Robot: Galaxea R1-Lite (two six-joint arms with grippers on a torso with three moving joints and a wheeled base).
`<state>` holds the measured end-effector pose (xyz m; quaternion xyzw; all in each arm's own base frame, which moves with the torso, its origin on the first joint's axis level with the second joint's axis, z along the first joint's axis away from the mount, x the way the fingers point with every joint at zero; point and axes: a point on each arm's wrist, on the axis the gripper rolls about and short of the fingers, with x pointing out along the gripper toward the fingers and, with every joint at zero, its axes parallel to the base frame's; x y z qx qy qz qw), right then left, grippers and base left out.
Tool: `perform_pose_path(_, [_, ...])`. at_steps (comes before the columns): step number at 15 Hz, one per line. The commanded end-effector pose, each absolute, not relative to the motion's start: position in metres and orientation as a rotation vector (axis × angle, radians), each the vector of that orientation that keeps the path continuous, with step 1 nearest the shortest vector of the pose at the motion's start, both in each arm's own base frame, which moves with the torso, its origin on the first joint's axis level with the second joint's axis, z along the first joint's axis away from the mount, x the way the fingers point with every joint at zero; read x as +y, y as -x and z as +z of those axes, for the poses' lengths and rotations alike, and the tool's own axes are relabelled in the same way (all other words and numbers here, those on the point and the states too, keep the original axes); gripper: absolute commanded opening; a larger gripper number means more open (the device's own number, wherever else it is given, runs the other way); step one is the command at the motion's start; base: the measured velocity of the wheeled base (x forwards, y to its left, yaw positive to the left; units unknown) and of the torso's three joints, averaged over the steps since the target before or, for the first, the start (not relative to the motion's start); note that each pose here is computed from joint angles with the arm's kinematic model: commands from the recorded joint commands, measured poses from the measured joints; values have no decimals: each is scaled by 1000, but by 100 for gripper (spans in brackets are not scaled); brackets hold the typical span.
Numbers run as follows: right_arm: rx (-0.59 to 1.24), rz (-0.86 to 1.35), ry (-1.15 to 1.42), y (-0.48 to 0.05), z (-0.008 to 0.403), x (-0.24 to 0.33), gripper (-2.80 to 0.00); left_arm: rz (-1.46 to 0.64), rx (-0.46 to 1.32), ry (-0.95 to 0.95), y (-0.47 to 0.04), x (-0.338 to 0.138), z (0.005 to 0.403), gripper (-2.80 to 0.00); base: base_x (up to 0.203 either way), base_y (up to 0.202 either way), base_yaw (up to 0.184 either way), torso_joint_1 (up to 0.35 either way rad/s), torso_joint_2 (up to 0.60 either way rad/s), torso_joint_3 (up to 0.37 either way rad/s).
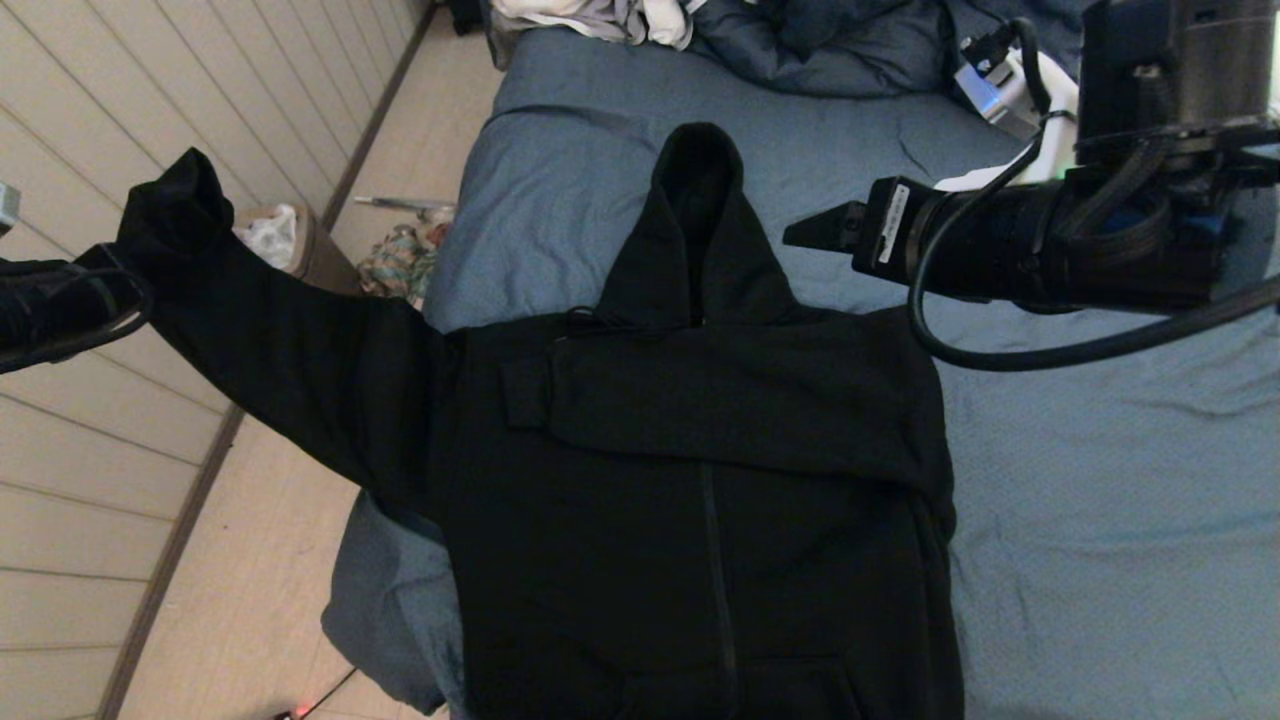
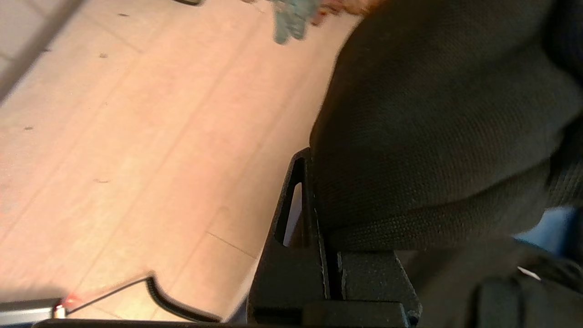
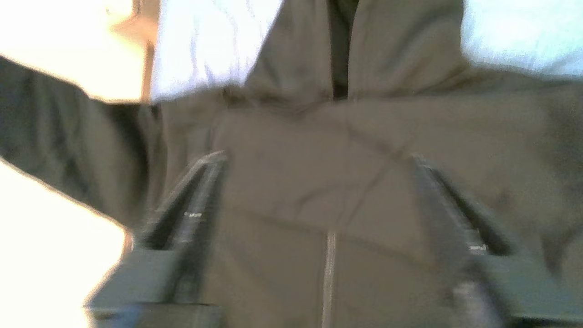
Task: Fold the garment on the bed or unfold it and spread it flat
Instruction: Unfold the black sweatshirt
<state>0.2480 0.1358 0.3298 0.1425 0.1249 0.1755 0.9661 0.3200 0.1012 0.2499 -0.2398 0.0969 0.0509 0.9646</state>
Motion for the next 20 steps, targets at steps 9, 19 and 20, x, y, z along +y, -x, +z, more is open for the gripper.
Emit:
perform_pose_path(9, [292,345,-277,-262,316,134,-280,203,92,490,-321,140,245,-280,0,0,0,0,0,0])
perform_pose_path(19, [300,345,-277,-266,314,136,-280,228,41,511,-310,138,259,0,0,0,0,0,0,0])
perform_pose_path(20, [300,345,-277,-266,314,136,-280,232,33,518,-309,138,261,0,0,0,0,0,0,0])
